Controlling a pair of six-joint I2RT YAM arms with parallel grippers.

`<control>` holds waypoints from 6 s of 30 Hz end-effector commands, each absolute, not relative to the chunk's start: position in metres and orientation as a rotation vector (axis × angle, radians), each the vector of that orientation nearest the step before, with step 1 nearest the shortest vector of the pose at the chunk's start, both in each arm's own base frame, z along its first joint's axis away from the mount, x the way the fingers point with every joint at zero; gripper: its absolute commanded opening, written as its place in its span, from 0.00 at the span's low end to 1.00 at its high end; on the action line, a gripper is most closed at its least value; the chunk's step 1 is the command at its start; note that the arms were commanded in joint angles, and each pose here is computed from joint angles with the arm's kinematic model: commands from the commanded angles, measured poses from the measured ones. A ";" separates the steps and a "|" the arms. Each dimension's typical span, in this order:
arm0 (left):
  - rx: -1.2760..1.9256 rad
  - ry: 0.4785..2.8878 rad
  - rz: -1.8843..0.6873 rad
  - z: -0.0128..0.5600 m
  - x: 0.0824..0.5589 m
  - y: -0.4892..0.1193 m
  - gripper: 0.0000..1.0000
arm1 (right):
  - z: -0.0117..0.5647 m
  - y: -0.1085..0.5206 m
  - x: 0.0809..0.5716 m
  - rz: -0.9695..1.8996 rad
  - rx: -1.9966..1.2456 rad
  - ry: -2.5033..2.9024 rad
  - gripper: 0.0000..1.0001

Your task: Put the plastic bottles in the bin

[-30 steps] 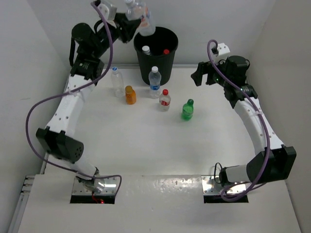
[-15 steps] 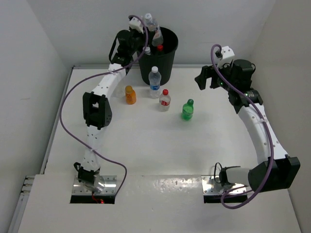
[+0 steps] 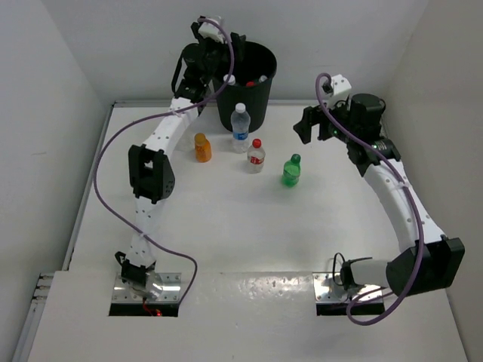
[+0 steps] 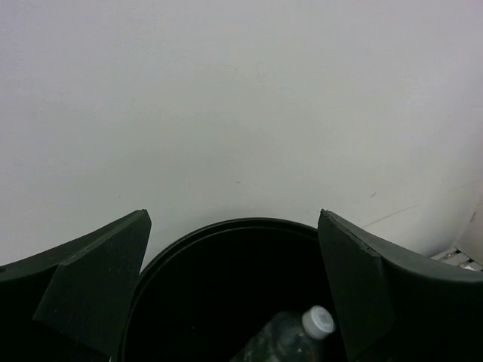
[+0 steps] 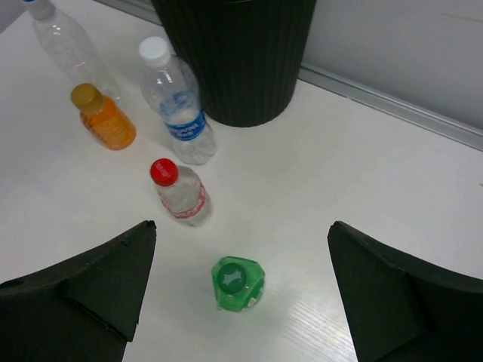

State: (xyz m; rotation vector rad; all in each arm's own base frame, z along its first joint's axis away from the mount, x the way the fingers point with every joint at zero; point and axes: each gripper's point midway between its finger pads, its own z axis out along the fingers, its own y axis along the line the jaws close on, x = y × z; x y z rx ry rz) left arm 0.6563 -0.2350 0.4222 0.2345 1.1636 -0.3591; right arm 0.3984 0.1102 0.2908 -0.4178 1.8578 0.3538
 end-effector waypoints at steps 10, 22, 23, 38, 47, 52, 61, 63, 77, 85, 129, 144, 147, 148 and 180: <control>0.224 1.098 -0.326 0.583 0.471 -0.115 1.00 | 0.264 0.234 0.447 0.641 -0.629 1.717 0.91; 0.095 1.347 -0.155 0.496 0.416 -0.025 1.00 | 0.236 0.314 0.527 0.727 -0.557 1.672 0.97; 0.093 1.371 -0.157 0.487 0.418 -0.025 1.00 | 0.239 0.319 0.533 0.714 -0.560 1.658 0.97; 0.045 1.426 -0.113 0.460 0.428 -0.002 1.00 | 0.179 0.324 0.570 0.407 -0.499 1.775 0.66; 0.044 1.445 -0.143 0.447 0.436 -0.006 1.00 | 0.239 0.301 0.543 0.483 -0.526 1.687 0.16; 0.077 1.423 -0.185 0.451 0.436 -0.021 1.00 | 0.354 0.287 0.479 0.711 -0.570 1.469 0.05; 0.158 1.404 -0.256 0.448 0.437 -0.059 1.00 | 0.508 0.246 0.447 0.649 -0.464 1.094 0.00; 0.165 1.412 -0.266 0.444 0.440 -0.064 1.00 | 0.516 0.241 0.457 0.595 -0.453 1.042 0.00; 0.130 1.394 -0.207 0.440 0.448 -0.053 1.00 | 0.457 0.264 0.614 0.451 -0.290 0.943 0.07; 0.059 1.436 -0.121 0.419 0.454 -0.021 1.00 | 0.453 0.271 0.618 0.413 -0.268 0.907 0.90; 0.355 1.531 -0.434 0.320 0.579 -0.070 0.32 | 0.310 0.087 0.428 0.239 -0.347 1.673 0.91; 0.403 0.982 -0.603 0.527 0.570 -0.193 0.21 | 0.229 0.072 0.353 0.279 -0.353 1.895 0.95; 0.426 0.955 -0.594 0.519 0.584 -0.213 0.21 | 0.225 0.070 0.347 0.267 -0.370 1.892 0.96; 0.436 0.936 -0.583 0.521 0.584 -0.222 0.21 | 0.225 0.068 0.347 0.260 -0.372 1.893 0.96; 0.307 0.927 -0.215 0.618 0.475 -0.159 1.00 | 0.159 0.111 0.353 0.244 -0.514 1.803 0.99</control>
